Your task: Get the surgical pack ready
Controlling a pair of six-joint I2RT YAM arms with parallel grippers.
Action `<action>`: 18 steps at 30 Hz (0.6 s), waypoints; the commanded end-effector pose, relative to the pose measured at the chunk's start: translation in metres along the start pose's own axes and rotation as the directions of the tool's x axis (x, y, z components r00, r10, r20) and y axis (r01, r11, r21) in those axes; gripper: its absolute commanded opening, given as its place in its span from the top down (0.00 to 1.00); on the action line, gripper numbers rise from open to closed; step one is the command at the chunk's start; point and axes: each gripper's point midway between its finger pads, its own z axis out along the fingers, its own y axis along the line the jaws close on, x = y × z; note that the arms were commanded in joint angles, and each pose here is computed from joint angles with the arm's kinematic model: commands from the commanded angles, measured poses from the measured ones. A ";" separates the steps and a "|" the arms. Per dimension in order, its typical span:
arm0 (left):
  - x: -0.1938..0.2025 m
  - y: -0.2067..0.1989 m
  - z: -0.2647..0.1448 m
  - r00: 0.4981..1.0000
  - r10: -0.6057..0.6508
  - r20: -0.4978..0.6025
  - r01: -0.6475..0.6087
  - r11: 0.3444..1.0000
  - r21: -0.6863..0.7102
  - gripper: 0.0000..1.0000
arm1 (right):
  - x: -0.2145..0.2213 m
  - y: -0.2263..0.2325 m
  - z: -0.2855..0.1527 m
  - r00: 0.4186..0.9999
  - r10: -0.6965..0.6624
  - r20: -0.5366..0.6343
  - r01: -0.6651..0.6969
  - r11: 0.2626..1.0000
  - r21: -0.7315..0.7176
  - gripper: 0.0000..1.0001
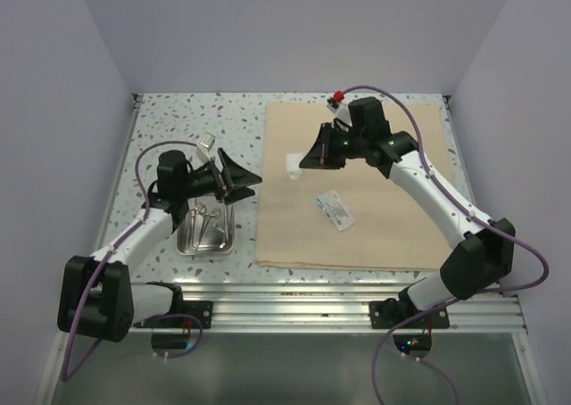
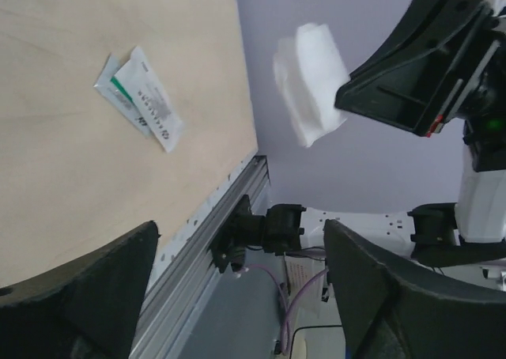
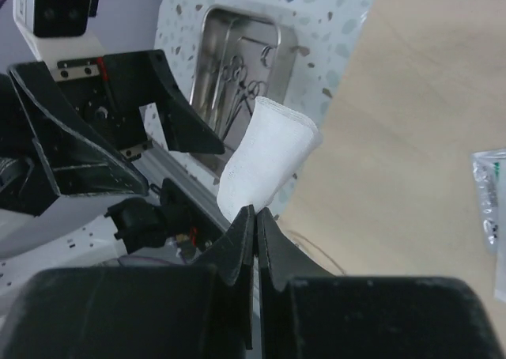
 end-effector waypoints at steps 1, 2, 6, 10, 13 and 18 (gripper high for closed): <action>-0.002 -0.054 -0.016 0.999 0.014 0.052 -0.022 0.986 0.168 0.04 | 0.020 0.034 -0.016 0.998 -0.060 -0.036 0.055 0.992 -0.115 1.00; 0.000 -0.061 -0.020 0.998 0.010 0.060 -0.021 0.984 0.177 0.02 | 0.025 0.041 -0.015 0.997 -0.068 -0.045 0.062 0.989 -0.134 1.00; 0.009 -0.069 -0.023 0.998 -0.034 0.055 0.022 0.977 0.211 0.00 | 0.042 0.060 -0.015 0.996 -0.068 -0.064 0.056 0.982 -0.181 1.00; 0.017 -0.074 -0.017 0.998 -0.058 0.037 0.049 0.974 0.220 0.00 | 0.055 0.077 -0.013 0.994 -0.077 -0.077 0.059 0.976 -0.210 1.00; 0.023 -0.067 -0.012 0.996 -0.092 0.011 0.089 0.977 0.191 0.00 | 0.054 0.089 -0.014 0.996 -0.067 -0.057 0.052 0.970 -0.236 1.00; 0.023 -0.070 -0.012 0.990 -0.138 0.013 0.132 0.967 0.216 0.01 | 0.061 0.102 -0.012 0.995 -0.082 -0.063 0.064 0.966 -0.249 1.00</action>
